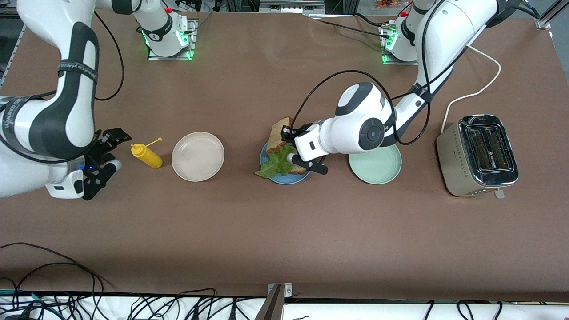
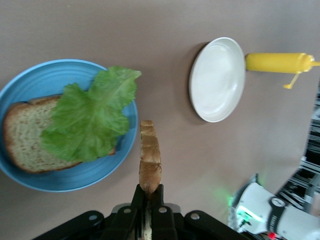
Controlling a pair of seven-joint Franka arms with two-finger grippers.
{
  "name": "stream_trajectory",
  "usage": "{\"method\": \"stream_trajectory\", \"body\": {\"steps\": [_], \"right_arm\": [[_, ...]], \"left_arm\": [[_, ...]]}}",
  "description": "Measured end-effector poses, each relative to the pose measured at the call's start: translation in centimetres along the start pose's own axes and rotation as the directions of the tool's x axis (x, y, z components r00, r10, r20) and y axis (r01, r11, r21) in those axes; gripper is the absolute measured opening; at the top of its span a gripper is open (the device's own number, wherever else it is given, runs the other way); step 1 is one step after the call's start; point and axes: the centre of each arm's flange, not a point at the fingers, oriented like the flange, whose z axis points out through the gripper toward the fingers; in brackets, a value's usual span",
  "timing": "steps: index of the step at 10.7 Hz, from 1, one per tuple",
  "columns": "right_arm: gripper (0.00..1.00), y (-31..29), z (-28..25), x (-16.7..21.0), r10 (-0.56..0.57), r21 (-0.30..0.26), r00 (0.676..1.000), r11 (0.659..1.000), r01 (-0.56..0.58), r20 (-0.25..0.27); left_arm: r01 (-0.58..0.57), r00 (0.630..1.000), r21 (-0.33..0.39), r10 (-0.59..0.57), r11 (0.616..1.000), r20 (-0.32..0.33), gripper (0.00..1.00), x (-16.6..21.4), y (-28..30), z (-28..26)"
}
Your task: Make sandwich in blue plate with both arms
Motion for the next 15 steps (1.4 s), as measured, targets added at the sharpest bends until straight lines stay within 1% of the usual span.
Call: {"method": "stream_trajectory", "body": {"steps": [1, 2, 3, 4, 5, 6, 7, 9, 10, 11, 12, 14, 15], "right_arm": [[0.88, -1.2, -1.0, 0.1, 0.076, -0.063, 0.997, 0.995, -0.076, 0.000], [0.88, -2.5, -1.7, 0.2, 0.153, -0.125, 0.988, 0.980, -0.152, -0.006], [0.88, -3.7, -1.8, 0.2, 0.231, -0.185, 0.973, 0.956, -0.230, -0.017], [0.88, -5.0, -1.5, 0.1, 0.302, -0.214, 0.953, 0.929, -0.303, -0.039], [0.88, -5.8, -1.0, -0.4, 0.361, -0.206, 0.930, 0.907, -0.367, -0.064], [0.88, -5.9, -0.8, -1.3, 0.414, -0.178, 0.906, 0.888, -0.424, -0.090], [0.88, -5.3, -0.6, -2.7, 0.476, -0.147, 0.872, 0.860, -0.489, -0.119], [0.88, -3.8, 0.4, -5.2, 0.576, -0.101, 0.793, 0.793, -0.601, -0.198], [0.88, -3.3, 1.0, -6.4, 0.598, -0.082, 0.766, 0.773, -0.629, -0.236], [0.89, -3.0, 1.3, -7.6, 0.608, -0.069, 0.747, 0.762, -0.644, -0.268], [0.89, -3.0, 1.0, -8.8, 0.612, -0.061, 0.736, 0.756, -0.652, -0.288], [0.92, -3.5, -0.8, -11.2, 0.618, -0.050, 0.713, 0.743, -0.667, -0.332], [0.98, -3.9, -2.0, -12.4, 0.617, -0.045, 0.701, 0.738, -0.673, -0.356]], "left_arm": [[-0.011, 1.000, -0.029, 0.011, 1.000, 0.004, 0.09, 0.3, -0.4, -0.1], [-0.018, 1.000, -0.042, 0.018, 0.999, -0.007, 0.09, 0.7, -1.1, 0.0], [-0.019, 0.999, -0.056, 0.016, 0.998, -0.042, 0.09, 1.4, -1.7, 0.4], [-0.013, 0.997, -0.068, 0.008, 0.998, -0.072, 0.09, 2.0, -2.3, 0.8], [-0.006, 0.997, -0.075, 0.000, 0.997, -0.083, 0.09, 2.4, -2.9, 1.2], [0.001, 0.996, -0.074, -0.007, 0.997, -0.085, 0.09, 2.7, -3.6, 1.5], [0.007, 0.996, -0.069, -0.013, 0.998, -0.087, 0.09, 2.9, -4.3, 1.5], [0.022, 0.995, -0.067, -0.028, 0.997, -0.092, 0.09, 3.3, -5.5, 1.2], [0.028, 0.995, -0.068, -0.034, 0.997, -0.090, 0.09, 3.4, -6.0, 1.1], [0.034, 0.996, -0.067, -0.040, 0.997, -0.086, 0.09, 3.4, -6.3, 1.3], [0.039, 0.996, -0.065, -0.045, 0.997, -0.081, 0.09, 3.4, -6.7, 1.6], [0.053, 0.996, -0.051, -0.057, 0.997, -0.065, 0.12, 3.2, -7.7, 2.5], [0.061, 0.996, -0.044, -0.063, 0.997, -0.059, 0.15, 3.1, -8.2, 2.9]]}}
